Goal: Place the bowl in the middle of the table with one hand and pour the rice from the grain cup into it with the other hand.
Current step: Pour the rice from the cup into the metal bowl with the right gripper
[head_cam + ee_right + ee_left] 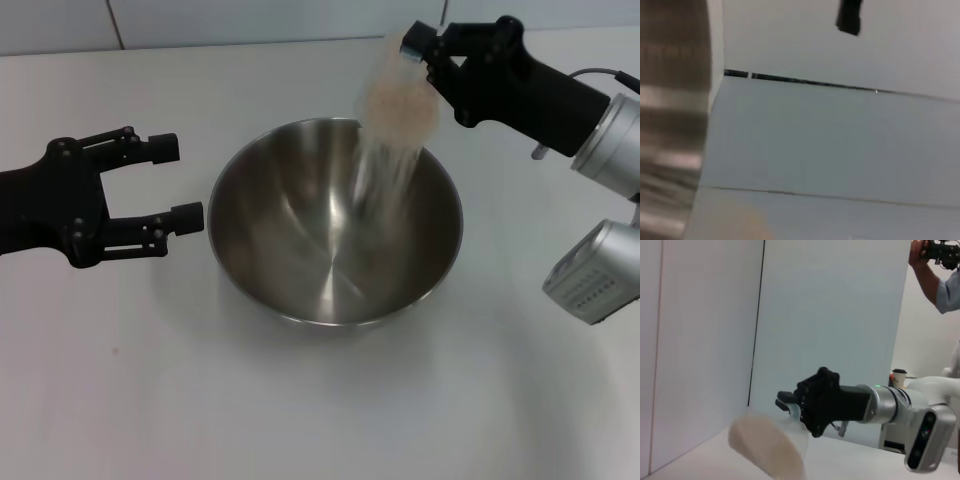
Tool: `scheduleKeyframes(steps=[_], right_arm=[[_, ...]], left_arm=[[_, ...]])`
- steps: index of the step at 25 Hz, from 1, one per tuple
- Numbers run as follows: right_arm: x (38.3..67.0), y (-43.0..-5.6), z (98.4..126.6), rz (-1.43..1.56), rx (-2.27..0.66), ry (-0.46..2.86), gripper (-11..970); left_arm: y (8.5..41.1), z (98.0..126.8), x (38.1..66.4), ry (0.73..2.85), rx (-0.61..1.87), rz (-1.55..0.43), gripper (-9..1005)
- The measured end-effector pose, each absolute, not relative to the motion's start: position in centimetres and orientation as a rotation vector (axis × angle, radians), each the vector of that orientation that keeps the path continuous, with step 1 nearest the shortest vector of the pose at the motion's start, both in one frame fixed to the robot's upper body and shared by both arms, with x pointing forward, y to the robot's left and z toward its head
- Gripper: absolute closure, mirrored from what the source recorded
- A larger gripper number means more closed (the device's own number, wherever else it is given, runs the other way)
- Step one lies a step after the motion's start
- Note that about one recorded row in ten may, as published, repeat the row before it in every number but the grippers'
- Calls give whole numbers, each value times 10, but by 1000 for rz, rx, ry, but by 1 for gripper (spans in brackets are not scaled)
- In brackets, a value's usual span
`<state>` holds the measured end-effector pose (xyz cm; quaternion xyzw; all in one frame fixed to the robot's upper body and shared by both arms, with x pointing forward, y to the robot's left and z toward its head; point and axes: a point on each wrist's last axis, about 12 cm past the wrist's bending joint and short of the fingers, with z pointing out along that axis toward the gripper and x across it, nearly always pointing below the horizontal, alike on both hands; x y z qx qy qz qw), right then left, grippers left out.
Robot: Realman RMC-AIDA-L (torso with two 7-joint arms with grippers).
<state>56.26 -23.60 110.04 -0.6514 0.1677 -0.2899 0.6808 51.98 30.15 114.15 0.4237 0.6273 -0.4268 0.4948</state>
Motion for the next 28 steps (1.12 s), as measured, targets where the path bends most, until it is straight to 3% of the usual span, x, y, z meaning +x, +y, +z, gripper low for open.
scheduleKeyframes(steps=[28], right_arm=[[547, -219, 1101, -701, -1558, 297, 946]], left_arm=[[301, 1144, 521, 1502, 1028, -1027, 150]])
